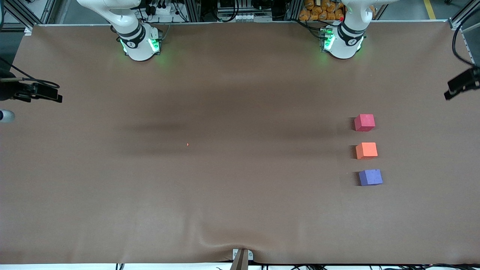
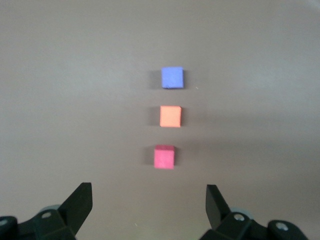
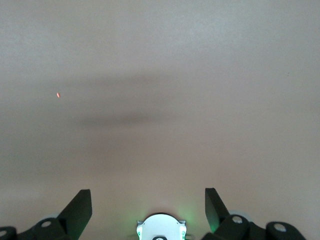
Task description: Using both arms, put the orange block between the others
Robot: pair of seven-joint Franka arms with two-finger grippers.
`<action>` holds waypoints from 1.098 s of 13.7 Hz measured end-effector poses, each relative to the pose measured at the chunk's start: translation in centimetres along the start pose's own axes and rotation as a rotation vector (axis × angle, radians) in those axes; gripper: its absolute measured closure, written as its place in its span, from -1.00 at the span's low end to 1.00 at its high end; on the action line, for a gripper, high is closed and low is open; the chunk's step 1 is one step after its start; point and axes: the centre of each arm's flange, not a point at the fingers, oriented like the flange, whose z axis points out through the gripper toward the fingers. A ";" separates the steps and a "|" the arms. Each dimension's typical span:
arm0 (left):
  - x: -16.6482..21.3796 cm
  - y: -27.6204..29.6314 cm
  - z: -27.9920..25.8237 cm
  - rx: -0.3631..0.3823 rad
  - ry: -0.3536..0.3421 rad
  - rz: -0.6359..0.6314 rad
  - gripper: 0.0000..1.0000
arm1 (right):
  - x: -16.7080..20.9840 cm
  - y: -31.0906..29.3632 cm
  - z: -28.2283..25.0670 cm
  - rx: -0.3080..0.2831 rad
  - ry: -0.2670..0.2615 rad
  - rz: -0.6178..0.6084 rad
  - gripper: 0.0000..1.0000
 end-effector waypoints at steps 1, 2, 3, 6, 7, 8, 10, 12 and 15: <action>-0.5 0.0 -0.2 -0.016 -0.005 -0.003 -1.00 | -0.2 0.0 -0.2 0.000 0.001 0.000 -1.00; -1.0 0.1 -0.1 -0.024 -0.009 -0.008 -1.00 | -0.2 0.0 -0.3 0.000 0.002 0.000 -1.00; -1.4 0.4 0.1 -0.027 -0.017 -0.019 -1.00 | -0.2 0.0 -0.3 0.000 0.002 -0.001 -1.00; -2.5 1.8 0.6 -0.026 -0.053 -0.050 -1.00 | -0.2 -0.3 -0.3 0.002 0.001 -0.006 -1.00; -2.8 2.0 0.6 -0.026 -0.065 -0.055 -1.00 | -0.2 -0.4 -0.3 0.002 0.001 -0.008 -1.00; -3.2 2.0 0.5 -0.025 -0.074 -0.056 -1.00 | -0.2 -0.5 -0.3 0.001 0.001 -0.009 -1.00; -3.8 1.9 0.4 -0.026 -0.081 -0.057 -1.00 | -0.2 -0.8 -0.3 0.001 0.001 -0.015 -1.00; -3.9 1.5 0.4 -0.026 -0.083 -0.064 -1.00 | -0.2 -1.0 -0.2 0.001 0.001 -0.019 -1.00; -3.7 1.9 1.1 -0.009 -0.096 -0.055 -1.00 | -0.2 -1.2 -0.2 0.000 0.001 -0.023 -1.00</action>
